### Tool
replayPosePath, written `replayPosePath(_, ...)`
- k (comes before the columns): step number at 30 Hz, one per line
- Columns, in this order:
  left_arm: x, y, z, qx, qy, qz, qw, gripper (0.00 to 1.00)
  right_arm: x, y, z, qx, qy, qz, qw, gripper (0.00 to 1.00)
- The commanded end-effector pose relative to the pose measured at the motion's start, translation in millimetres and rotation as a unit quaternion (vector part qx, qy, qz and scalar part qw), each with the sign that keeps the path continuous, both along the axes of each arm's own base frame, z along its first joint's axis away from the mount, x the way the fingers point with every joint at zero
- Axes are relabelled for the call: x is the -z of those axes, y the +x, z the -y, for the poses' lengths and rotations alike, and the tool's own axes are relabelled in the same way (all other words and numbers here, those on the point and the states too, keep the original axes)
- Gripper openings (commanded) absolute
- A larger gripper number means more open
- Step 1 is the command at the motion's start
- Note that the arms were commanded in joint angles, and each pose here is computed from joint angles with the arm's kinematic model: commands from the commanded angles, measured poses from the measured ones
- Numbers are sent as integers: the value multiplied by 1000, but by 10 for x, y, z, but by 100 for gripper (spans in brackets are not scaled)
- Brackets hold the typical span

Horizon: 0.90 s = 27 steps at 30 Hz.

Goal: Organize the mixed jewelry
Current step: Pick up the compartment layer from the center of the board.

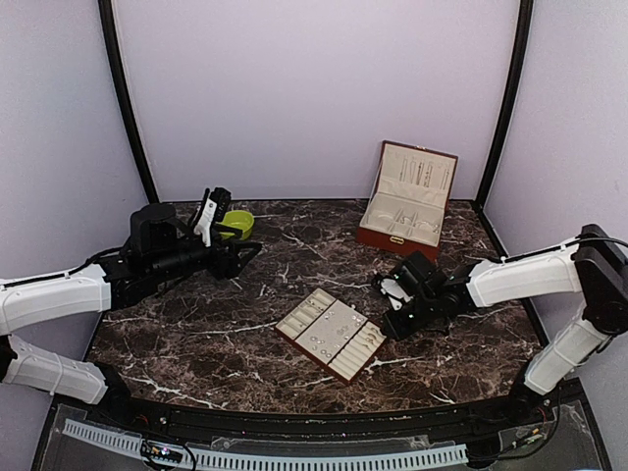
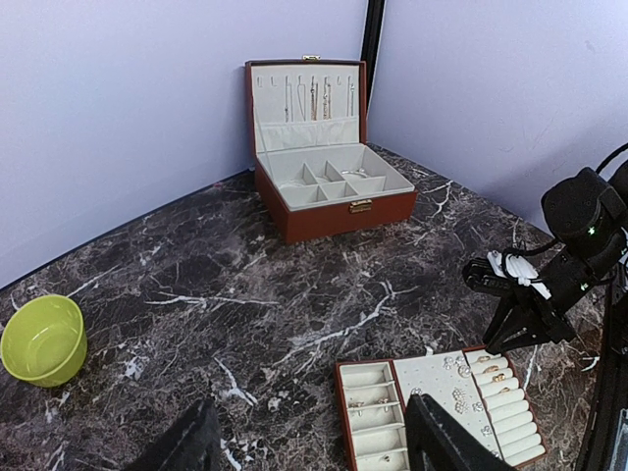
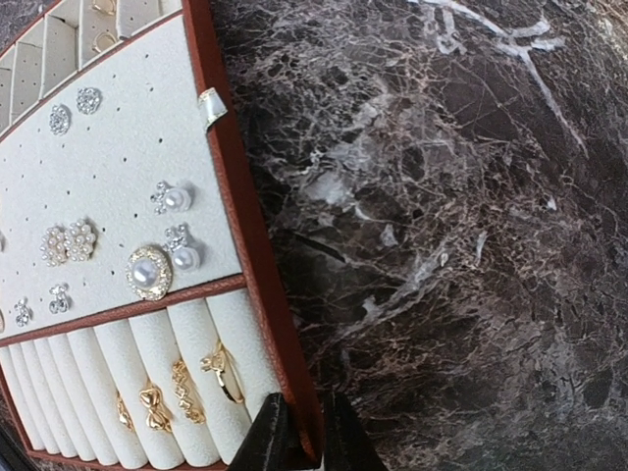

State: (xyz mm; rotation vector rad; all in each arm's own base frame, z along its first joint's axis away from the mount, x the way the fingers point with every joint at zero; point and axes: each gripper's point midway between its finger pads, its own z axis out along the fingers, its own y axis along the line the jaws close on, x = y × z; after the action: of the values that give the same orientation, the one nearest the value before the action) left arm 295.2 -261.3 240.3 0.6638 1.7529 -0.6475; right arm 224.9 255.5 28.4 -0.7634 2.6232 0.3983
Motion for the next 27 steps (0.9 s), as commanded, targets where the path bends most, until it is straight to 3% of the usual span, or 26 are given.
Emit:
replayPosePath(1, -120, 6, 5, 2, -13, 8, 1000, 67, 186, -107, 39, -7, -32, -17, 999, 13)
replayPosePath(14, -144, 0, -11, 0, -14, 12, 1000, 67, 105, 4, -59, 6, -32, 14, 999, 0)
replayPosePath(27, -160, -6, -18, -1, -15, 14, 1000, 67, -156, 285, 139, 94, -18, 44, 994, 0)
